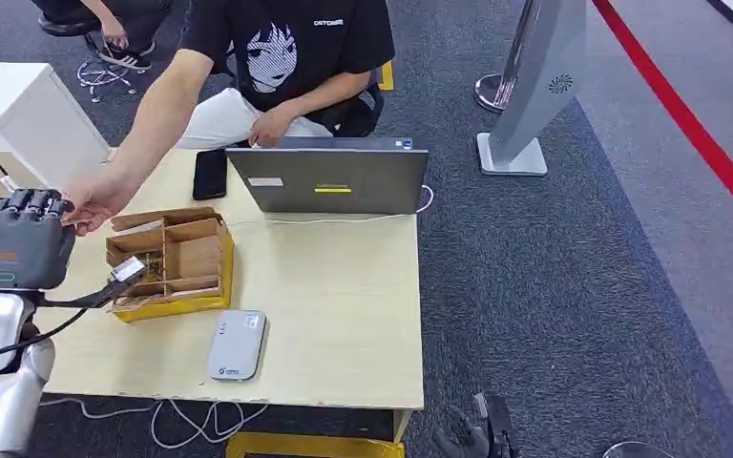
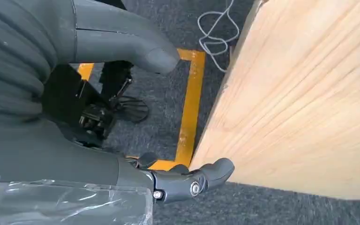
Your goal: Pass the card to the sensor for recognition and then transmit it.
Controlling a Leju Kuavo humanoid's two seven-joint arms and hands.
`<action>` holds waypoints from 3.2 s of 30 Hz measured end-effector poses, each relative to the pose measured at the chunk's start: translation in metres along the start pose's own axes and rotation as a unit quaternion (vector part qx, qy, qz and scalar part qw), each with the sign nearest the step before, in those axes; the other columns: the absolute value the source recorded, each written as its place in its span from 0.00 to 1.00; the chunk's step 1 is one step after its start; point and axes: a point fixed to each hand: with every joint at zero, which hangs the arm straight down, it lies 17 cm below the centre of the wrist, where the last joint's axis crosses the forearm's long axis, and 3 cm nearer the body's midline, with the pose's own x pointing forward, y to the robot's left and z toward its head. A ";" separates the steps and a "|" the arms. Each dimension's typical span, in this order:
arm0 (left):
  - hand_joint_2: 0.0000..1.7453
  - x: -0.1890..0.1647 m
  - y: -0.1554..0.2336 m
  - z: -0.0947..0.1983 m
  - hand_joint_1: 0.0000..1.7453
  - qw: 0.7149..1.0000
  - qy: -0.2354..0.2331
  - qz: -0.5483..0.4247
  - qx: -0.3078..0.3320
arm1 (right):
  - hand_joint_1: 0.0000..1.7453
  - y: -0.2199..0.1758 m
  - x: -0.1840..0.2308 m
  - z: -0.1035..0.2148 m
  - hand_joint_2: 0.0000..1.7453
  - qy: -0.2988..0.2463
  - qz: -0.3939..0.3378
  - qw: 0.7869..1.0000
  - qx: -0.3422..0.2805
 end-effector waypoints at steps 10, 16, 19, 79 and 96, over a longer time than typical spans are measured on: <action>1.00 0.006 0.003 -0.001 1.00 1.000 -0.004 0.009 0.005 | 0.00 0.001 0.007 0.000 1.00 -0.005 0.005 1.000 0.004; 1.00 0.013 0.009 -0.001 1.00 1.000 -0.006 0.023 0.016 | 0.00 0.004 0.014 -0.002 1.00 -0.011 0.003 1.000 0.007; 1.00 0.026 0.016 0.003 1.00 0.998 -0.019 0.044 0.029 | 0.00 0.004 0.016 -0.002 1.00 -0.014 -0.001 1.000 0.005; 1.00 0.263 -0.063 0.157 1.00 0.949 -0.203 0.171 -0.170 | 0.00 -0.015 -0.010 0.015 1.00 -0.008 -0.005 1.000 -0.029; 1.00 0.206 0.035 0.018 1.00 0.978 -0.146 0.151 0.002 | 0.00 -0.014 -0.021 0.010 1.00 0.006 -0.008 0.999 -0.032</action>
